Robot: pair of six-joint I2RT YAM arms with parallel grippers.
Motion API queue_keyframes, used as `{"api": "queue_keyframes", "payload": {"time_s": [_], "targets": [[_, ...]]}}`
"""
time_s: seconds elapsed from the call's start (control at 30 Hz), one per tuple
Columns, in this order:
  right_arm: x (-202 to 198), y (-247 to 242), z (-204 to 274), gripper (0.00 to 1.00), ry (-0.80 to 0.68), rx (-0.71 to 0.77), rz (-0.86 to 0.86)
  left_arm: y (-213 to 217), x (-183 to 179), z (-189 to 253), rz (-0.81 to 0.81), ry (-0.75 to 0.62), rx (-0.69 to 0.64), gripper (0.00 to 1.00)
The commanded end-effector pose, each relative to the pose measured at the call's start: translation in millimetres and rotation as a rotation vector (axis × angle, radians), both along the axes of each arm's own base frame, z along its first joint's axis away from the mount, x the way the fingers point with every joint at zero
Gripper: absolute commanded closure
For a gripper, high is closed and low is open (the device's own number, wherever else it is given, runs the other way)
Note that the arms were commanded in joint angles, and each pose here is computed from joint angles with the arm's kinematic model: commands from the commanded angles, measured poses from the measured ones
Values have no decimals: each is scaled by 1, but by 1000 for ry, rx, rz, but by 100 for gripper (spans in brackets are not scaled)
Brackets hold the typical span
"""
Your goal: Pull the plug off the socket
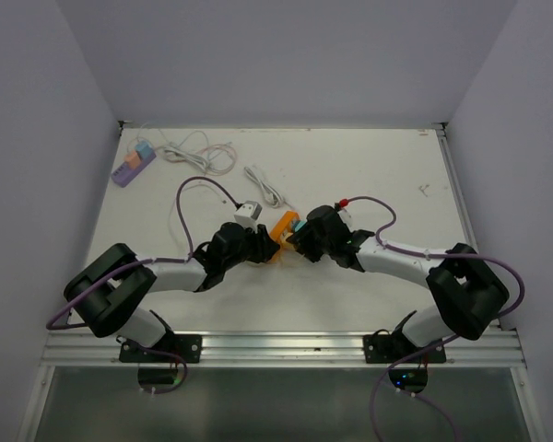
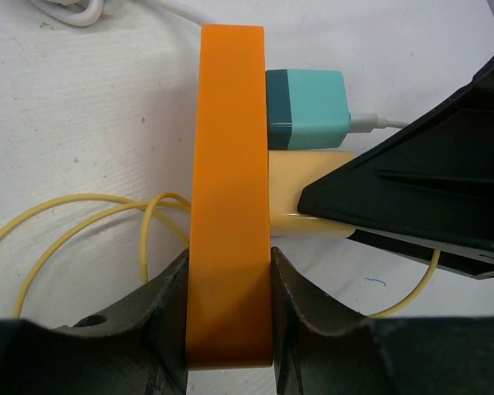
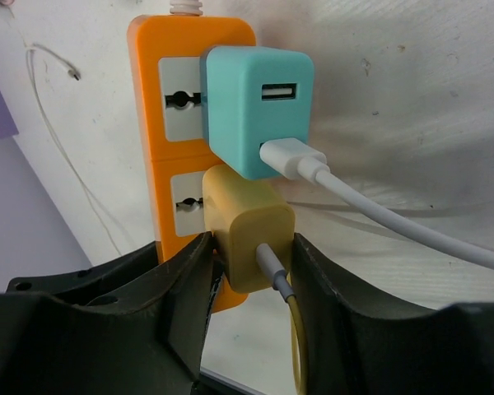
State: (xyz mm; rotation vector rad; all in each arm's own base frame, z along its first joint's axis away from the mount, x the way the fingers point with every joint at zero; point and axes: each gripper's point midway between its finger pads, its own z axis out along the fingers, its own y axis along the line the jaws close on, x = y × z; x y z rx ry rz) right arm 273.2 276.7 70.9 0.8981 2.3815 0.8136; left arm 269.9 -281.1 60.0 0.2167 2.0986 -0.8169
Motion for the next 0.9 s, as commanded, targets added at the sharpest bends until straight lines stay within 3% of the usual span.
{"api": "queue_keyframes", "payload": {"time_s": [0.0,0.37,0.53,0.7,0.87], "targets": [[16,9,17,56,-52,40,-49,-29,15,56,-19,-131,-157,100],[13,1,14,93,-43,35,-76,-19,26,52,83,-113,-142,100],[13,0,17,100,-50,52,-91,-12,33,52,192,-57,-196,100],[13,-2,24,100,-77,72,-101,-17,35,54,246,17,-292,100],[14,-8,34,100,-115,70,-105,-20,38,49,255,37,-290,100]]}}
